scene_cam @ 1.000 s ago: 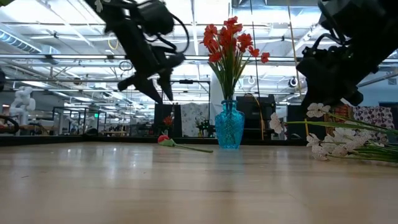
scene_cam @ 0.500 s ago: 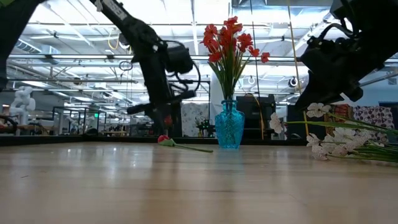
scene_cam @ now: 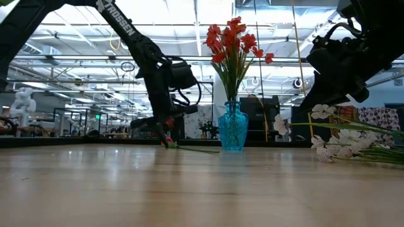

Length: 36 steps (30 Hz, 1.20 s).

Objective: Sort flowers into vase by color
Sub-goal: Put the red flower into the blue vase

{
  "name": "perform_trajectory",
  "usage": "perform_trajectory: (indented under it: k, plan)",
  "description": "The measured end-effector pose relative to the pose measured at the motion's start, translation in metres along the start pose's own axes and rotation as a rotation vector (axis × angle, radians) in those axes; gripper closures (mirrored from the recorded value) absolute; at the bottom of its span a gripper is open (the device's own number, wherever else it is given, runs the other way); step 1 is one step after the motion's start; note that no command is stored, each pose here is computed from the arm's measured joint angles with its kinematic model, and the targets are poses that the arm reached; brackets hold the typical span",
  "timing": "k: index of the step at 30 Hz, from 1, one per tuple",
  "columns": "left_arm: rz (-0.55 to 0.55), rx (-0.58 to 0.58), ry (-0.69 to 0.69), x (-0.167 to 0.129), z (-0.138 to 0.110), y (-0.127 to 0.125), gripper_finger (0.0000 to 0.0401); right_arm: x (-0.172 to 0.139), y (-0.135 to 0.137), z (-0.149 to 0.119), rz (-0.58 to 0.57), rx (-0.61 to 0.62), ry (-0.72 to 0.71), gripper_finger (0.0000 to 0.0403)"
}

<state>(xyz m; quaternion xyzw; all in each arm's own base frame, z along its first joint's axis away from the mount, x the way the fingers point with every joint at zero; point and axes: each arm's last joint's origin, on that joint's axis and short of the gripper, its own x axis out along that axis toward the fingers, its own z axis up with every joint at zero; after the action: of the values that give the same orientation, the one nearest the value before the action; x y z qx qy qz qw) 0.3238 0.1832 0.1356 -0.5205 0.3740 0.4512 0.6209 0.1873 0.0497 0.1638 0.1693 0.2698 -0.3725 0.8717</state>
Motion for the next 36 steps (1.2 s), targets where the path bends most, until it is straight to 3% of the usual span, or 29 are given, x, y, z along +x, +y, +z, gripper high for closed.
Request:
perform_trajectory:
  k: [6,14,36]
  plan:
    - [0.016,0.097,0.033,0.001,0.004,0.006,0.0278,0.0,0.0,0.0,0.0,0.0,0.0,0.033]
    - [0.023,0.254,0.072,-0.001,0.007,0.012,0.0392,0.0,0.0,0.0,0.0,0.0,0.0,0.033]
    - [0.009,0.418,0.001,-0.042,-0.021,-0.006,0.0397,0.0,0.0,0.0,-0.001,0.026,-0.001,0.033]
